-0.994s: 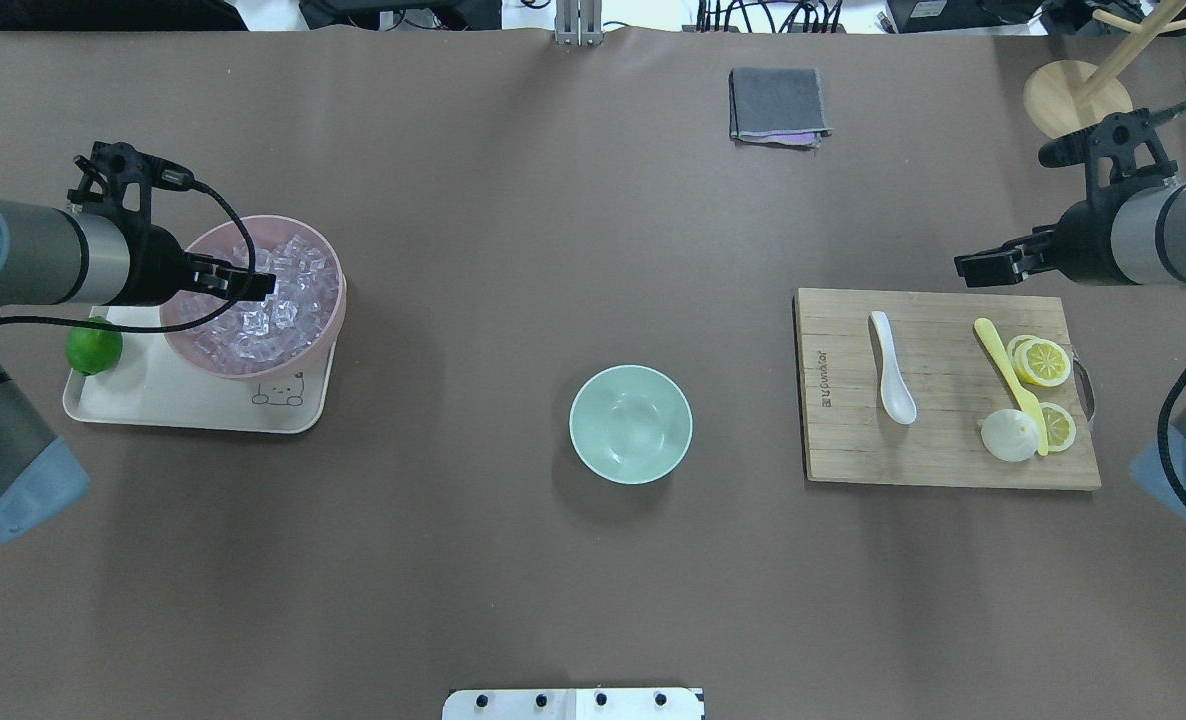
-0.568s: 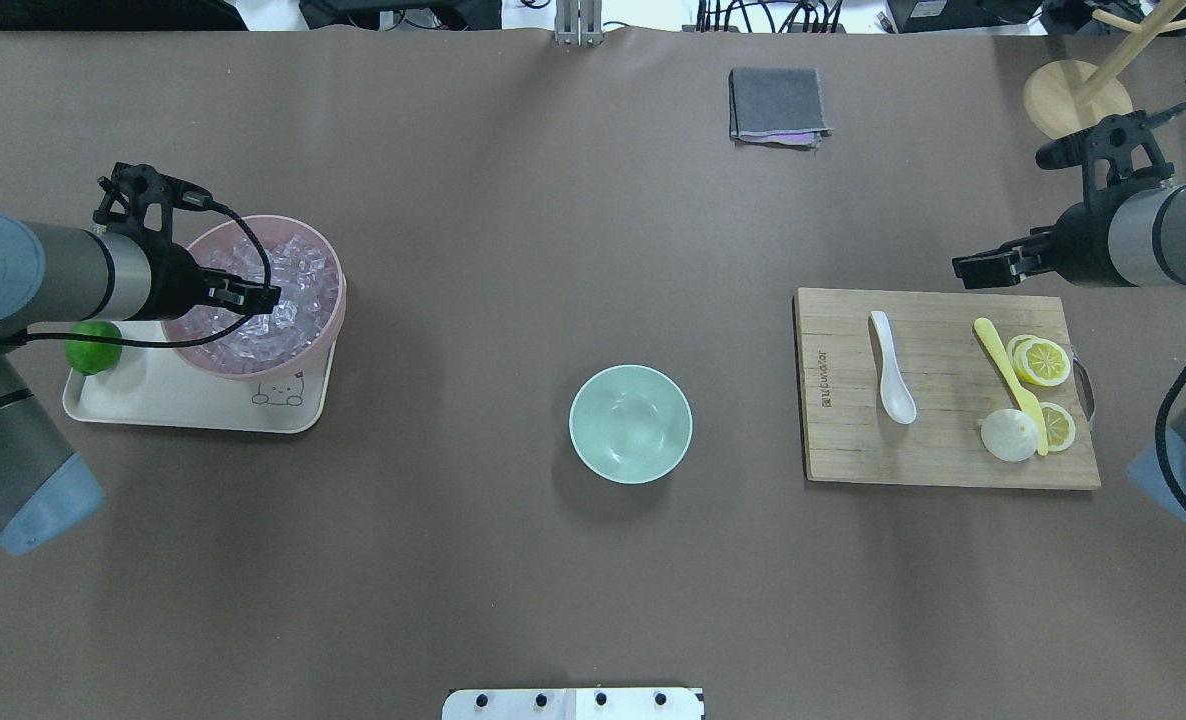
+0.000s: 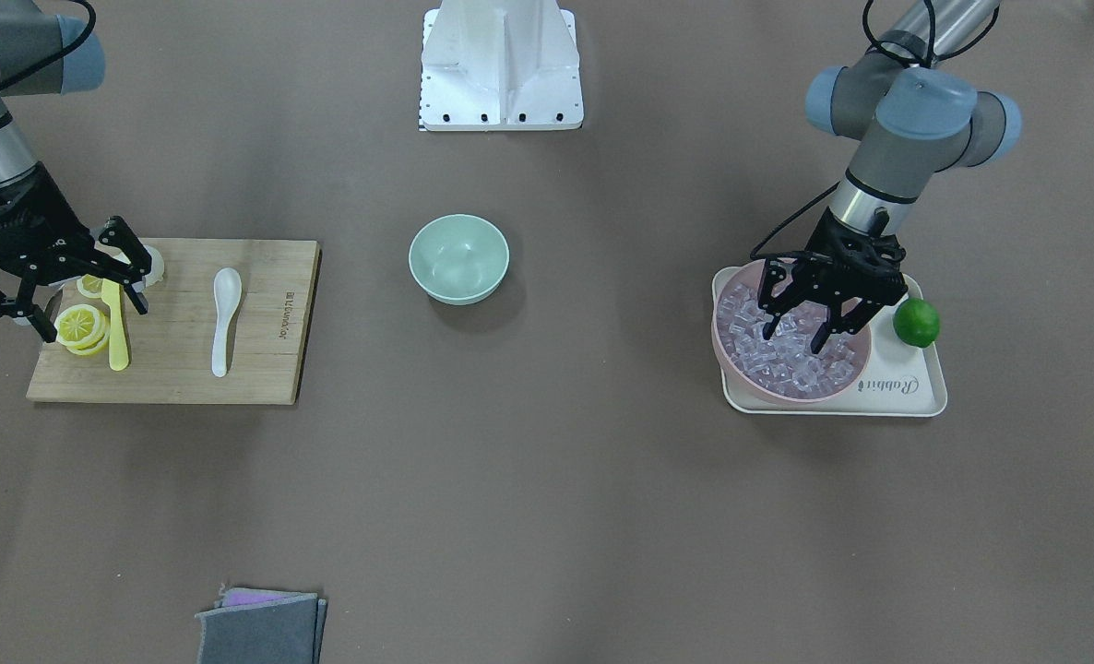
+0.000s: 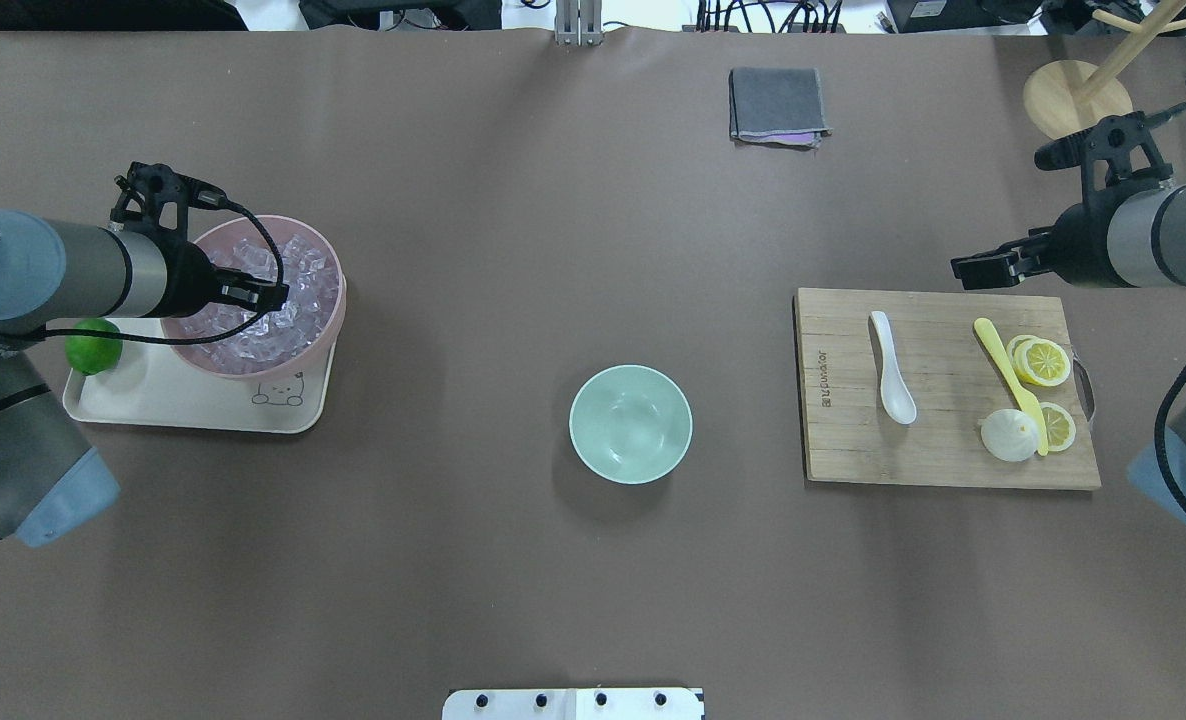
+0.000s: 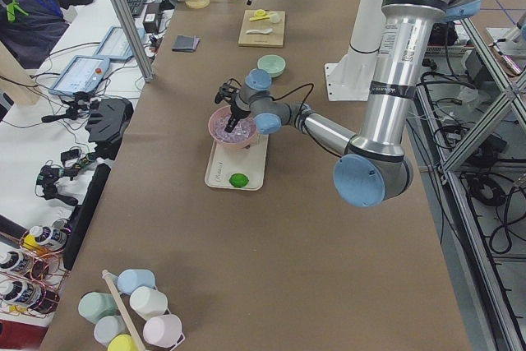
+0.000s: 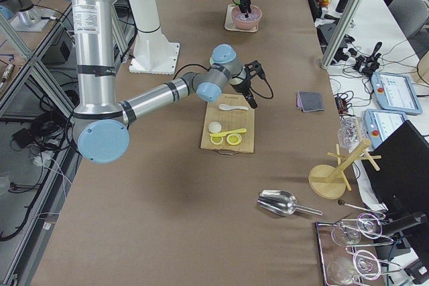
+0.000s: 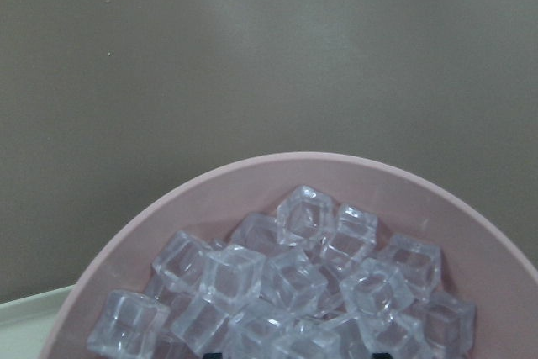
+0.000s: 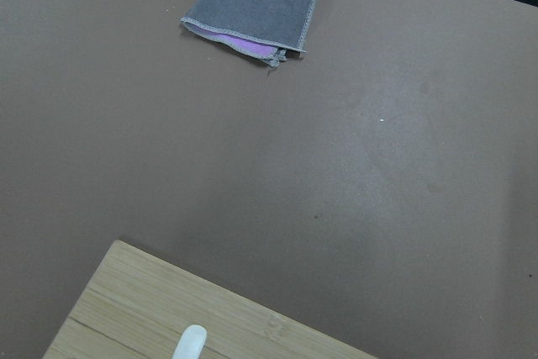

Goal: Put spoon and ice into bowl

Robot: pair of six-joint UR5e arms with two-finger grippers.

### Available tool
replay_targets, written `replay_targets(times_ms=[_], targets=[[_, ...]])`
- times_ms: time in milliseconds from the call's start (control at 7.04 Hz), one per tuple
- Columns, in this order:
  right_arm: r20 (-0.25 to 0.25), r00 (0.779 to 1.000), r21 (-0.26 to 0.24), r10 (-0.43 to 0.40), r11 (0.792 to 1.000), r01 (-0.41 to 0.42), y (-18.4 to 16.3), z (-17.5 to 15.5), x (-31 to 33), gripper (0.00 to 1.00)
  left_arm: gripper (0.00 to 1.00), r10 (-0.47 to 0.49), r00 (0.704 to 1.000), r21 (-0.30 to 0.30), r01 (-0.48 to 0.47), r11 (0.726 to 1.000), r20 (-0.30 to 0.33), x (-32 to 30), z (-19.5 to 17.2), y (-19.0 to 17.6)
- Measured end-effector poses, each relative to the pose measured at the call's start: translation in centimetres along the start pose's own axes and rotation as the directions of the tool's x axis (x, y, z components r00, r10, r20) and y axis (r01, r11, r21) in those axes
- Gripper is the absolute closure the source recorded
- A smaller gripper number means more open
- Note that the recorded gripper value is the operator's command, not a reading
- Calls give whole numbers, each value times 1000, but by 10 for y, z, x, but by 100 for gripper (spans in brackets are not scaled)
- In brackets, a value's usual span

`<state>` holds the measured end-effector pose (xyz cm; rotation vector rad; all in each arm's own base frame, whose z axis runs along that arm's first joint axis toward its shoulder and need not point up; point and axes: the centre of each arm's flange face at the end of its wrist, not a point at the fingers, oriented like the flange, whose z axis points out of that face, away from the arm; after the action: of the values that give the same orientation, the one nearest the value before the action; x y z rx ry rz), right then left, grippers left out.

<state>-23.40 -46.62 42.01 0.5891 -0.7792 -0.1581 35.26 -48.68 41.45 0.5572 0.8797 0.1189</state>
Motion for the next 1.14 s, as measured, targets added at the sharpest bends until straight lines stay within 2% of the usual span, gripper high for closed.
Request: replay_targets(times_ms=[284,568,1136], targets=[[0,1000,-1,0,1000,0,0,0,0,0,38,0,1000,1,0,1000,-1,3,5,-4],[0,1000,-1,0,1000,0,0,0,0,0,44,0,1000,1,0,1000,-1,3,5,-5],[1,1000,1,-1,1000,1,0,0,0,0,79,1,1000,3,-1,1000,-4,4,4,-5]])
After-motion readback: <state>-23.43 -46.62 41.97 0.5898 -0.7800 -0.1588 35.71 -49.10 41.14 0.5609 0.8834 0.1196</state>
